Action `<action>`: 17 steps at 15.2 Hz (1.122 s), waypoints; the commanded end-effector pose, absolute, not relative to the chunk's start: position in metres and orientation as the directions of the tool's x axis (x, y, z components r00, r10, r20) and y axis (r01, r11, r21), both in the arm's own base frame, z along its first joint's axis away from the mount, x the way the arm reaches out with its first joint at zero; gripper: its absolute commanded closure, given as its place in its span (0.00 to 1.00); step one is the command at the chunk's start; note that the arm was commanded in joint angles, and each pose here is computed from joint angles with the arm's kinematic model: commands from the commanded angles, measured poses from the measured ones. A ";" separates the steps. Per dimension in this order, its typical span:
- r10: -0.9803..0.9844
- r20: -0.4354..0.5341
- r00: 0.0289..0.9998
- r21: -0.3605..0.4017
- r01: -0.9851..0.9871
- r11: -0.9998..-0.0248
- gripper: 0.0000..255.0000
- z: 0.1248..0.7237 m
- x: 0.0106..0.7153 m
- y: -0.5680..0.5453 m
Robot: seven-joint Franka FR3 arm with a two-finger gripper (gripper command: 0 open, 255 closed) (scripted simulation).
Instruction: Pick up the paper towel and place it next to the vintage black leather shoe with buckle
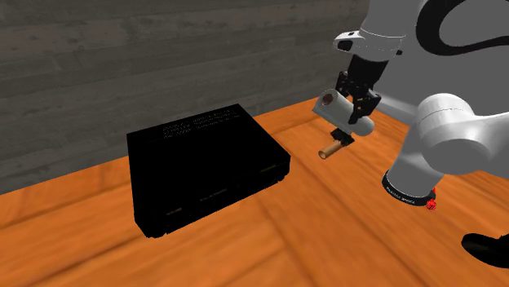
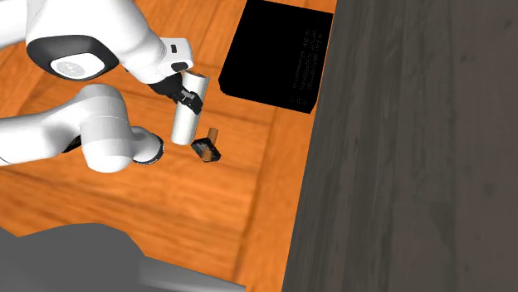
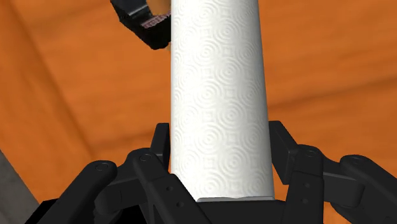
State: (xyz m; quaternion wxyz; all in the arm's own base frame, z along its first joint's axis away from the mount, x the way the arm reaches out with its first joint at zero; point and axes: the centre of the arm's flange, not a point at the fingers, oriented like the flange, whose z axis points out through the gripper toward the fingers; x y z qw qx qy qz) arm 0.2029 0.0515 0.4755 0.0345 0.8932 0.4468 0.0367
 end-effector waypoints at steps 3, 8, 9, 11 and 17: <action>0.800 0.034 0.599 0.093 0.795 -0.599 1.00 0.475 0.159 0.081; 0.800 0.034 0.599 0.093 0.795 -0.599 1.00 0.475 0.104 0.117; 0.800 0.034 0.599 0.093 0.795 -0.599 1.00 0.475 0.092 0.124; 0.800 0.034 0.599 0.093 0.795 -0.599 1.00 0.475 0.070 0.139; 0.800 0.034 0.599 0.093 0.795 -0.599 1.00 0.475 0.004 0.182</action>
